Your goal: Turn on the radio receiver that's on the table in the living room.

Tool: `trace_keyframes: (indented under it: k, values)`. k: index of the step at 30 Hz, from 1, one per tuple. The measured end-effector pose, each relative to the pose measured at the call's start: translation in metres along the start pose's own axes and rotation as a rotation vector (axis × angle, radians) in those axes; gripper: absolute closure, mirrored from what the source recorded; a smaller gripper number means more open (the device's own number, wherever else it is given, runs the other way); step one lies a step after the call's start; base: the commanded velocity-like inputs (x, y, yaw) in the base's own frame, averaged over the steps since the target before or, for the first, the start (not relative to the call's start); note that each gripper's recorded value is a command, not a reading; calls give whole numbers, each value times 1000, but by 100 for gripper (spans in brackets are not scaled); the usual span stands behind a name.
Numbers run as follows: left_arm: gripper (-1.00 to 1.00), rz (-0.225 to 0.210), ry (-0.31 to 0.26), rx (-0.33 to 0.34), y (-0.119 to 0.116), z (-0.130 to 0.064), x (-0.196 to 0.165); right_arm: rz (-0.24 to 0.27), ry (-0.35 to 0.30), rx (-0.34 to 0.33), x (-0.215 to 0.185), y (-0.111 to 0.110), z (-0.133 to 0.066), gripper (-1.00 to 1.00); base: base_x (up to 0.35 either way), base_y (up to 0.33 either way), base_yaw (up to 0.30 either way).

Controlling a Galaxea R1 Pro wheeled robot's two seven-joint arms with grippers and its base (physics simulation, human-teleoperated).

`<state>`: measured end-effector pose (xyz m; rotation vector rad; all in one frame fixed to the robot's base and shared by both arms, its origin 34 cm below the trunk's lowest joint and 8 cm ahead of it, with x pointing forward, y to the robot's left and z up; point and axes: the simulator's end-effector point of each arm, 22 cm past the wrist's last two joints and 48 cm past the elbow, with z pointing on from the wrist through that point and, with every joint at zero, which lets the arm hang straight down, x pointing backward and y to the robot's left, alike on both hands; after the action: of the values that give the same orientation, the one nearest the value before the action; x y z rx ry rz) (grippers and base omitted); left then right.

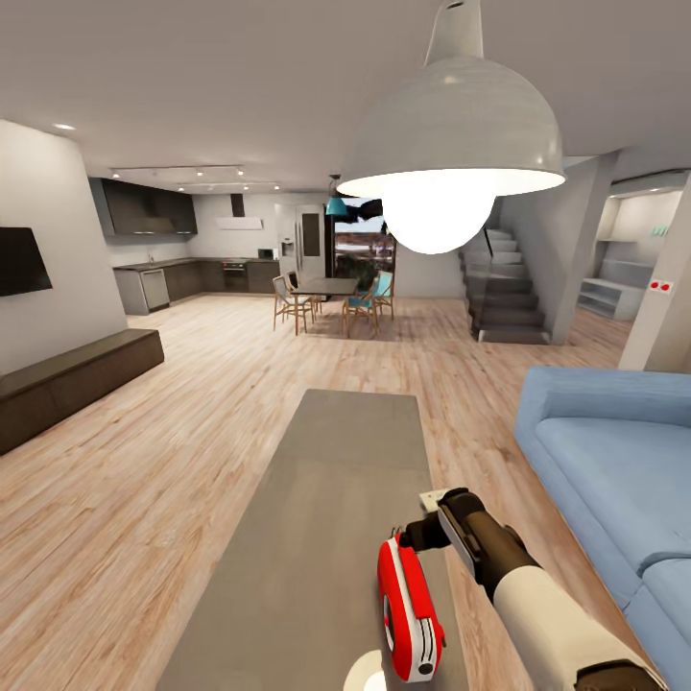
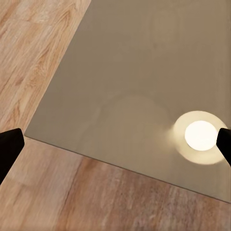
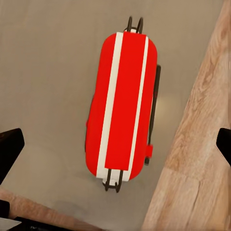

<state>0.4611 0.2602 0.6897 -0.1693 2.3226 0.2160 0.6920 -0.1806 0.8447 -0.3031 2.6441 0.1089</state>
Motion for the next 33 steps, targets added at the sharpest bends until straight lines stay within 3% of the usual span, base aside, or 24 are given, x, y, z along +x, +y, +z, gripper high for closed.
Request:
trace_keyframes:
  k: [13,23,33]
  values:
    - [-100,-11,-27,3,-2,-1,-6,0,-35,-8,-21,-1,-9,-100,0,0,0]
    - [-100,-11,-29,1,-1,0,-6,36,-124,-23,-42,-5,-14,-100,0,0,0]
    - [-100,-13,-29,-2,1,0,-6,44,-135,-12,-44,-9,-14,-100,0,0,0]
